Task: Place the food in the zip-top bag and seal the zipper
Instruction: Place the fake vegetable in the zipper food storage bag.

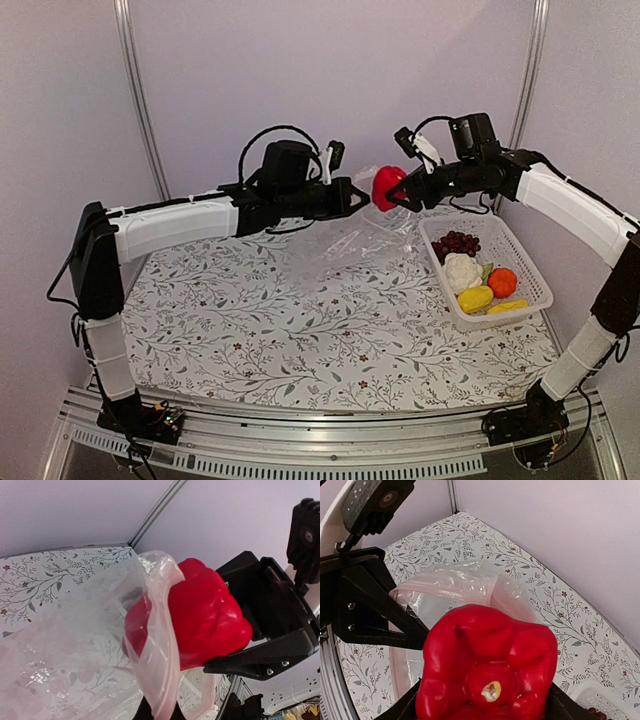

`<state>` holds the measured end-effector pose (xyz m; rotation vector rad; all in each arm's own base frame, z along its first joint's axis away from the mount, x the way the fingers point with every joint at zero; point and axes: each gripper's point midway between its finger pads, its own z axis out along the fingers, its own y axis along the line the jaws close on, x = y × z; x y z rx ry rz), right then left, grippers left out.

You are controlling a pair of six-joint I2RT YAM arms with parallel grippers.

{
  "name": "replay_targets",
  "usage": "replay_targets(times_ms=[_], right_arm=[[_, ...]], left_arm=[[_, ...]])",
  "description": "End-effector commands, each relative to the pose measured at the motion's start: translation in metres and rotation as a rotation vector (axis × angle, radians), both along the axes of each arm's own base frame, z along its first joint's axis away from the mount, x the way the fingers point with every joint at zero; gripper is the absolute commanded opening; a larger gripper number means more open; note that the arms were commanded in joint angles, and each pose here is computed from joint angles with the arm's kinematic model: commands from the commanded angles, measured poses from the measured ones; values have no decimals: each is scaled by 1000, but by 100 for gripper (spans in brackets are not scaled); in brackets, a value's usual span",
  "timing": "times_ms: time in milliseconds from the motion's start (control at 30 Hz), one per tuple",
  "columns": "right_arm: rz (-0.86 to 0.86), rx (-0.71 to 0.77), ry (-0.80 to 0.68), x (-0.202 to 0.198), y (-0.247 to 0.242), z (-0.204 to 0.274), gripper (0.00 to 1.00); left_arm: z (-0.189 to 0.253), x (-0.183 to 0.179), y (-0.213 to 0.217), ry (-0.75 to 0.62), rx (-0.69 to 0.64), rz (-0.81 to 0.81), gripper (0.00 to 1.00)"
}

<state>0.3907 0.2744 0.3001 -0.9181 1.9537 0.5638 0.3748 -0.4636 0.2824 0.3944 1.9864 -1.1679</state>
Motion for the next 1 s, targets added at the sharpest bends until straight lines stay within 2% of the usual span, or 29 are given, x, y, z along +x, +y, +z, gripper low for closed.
replay_targets(times_ms=[0, 100, 300, 467, 600, 667, 800, 967], right_arm=[[44, -9, 43, -3, 6, -4, 79], [118, 36, 48, -19, 12, 19, 98], [157, 147, -4, -34, -1, 80, 99], [138, 229, 37, -32, -37, 106, 99], [36, 202, -13, -24, -76, 98, 99], [-54, 146, 14, -18, -89, 65, 97], [35, 138, 81, -36, -76, 34, 87], [124, 101, -31, -50, -24, 48, 86]], left_arm=[[19, -10, 6, -28, -26, 8, 0], [15, -8, 20, -12, 10, 61, 0], [1, -4, 56, 22, 75, 151, 0], [6, 7, 110, 13, 162, 259, 0], [31, 16, 171, -46, 252, 401, 0], [27, 22, 195, -28, 291, 453, 0], [1, 23, 193, 39, 315, 410, 0], [-8, 29, 159, 77, 174, 337, 0]])
